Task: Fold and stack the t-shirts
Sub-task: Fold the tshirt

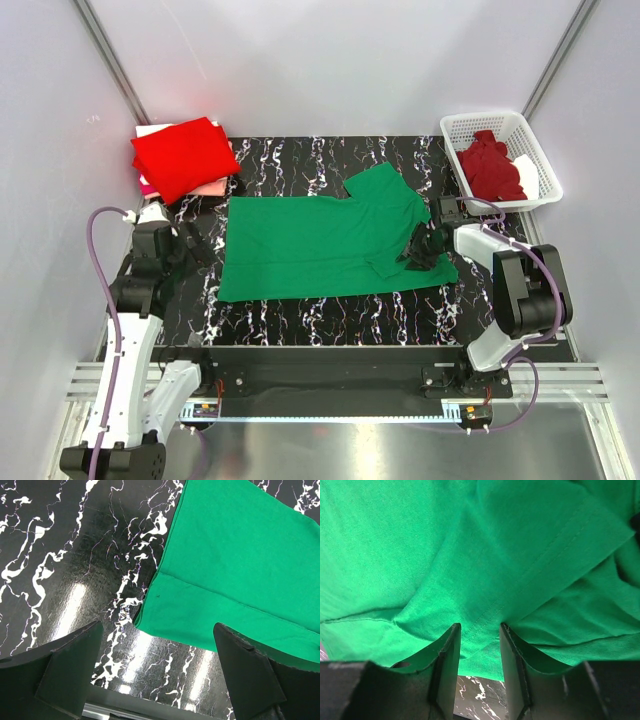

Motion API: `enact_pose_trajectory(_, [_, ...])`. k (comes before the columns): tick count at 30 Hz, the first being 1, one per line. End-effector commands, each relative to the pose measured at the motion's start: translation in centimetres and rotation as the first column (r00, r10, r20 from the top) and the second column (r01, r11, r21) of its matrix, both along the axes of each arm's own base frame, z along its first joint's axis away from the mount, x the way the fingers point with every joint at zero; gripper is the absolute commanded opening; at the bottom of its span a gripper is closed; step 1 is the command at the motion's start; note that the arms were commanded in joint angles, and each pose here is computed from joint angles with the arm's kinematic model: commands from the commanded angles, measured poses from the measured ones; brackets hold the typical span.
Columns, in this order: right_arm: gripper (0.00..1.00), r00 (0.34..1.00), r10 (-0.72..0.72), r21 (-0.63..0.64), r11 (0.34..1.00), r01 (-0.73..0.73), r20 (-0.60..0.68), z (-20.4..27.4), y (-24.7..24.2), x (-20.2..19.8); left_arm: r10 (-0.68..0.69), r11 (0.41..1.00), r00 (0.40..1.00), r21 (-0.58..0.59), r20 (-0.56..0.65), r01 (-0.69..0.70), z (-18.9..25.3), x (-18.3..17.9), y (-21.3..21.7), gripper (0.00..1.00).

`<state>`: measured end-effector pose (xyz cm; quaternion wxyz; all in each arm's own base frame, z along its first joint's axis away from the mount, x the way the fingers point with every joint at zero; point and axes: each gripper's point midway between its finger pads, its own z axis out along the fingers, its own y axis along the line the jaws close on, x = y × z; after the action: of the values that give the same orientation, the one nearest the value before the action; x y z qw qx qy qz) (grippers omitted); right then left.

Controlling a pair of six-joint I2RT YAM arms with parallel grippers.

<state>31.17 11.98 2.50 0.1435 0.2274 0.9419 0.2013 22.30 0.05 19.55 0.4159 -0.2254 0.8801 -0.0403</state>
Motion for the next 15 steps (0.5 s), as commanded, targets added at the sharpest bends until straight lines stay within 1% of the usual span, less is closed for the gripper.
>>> enact_pose_trajectory(1, [0.43,0.999,0.029,0.025,0.999,-0.030,0.040,1.1,1.0,0.8,-0.001,1.000,0.998,0.022,0.063,-0.001,1.3,0.8,0.4,0.99])
enact_pose_trajectory(6, [0.44,0.999,0.029,0.034,0.999,-0.031,0.042,1.8,1.1,0.1,-0.001,1.000,0.998,0.018,0.059,0.000,1.3,0.9,0.4,0.99])
enact_pose_trajectory(9, [0.46,0.998,0.030,0.040,0.999,-0.033,0.054,2.5,1.4,-0.3,0.001,1.000,0.998,0.017,0.066,-0.002,1.4,0.9,0.5,0.99])
enact_pose_trajectory(11, [0.50,0.998,0.039,0.040,0.998,-0.041,0.053,2.9,1.5,-0.6,0.001,1.000,0.998,0.019,0.068,-0.003,1.5,0.8,0.5,0.99])
enact_pose_trajectory(15, [0.54,0.998,0.038,0.031,0.999,-0.039,0.044,2.9,1.3,-1.0,0.007,1.000,0.997,0.022,0.073,-0.008,1.6,0.8,0.6,0.99])
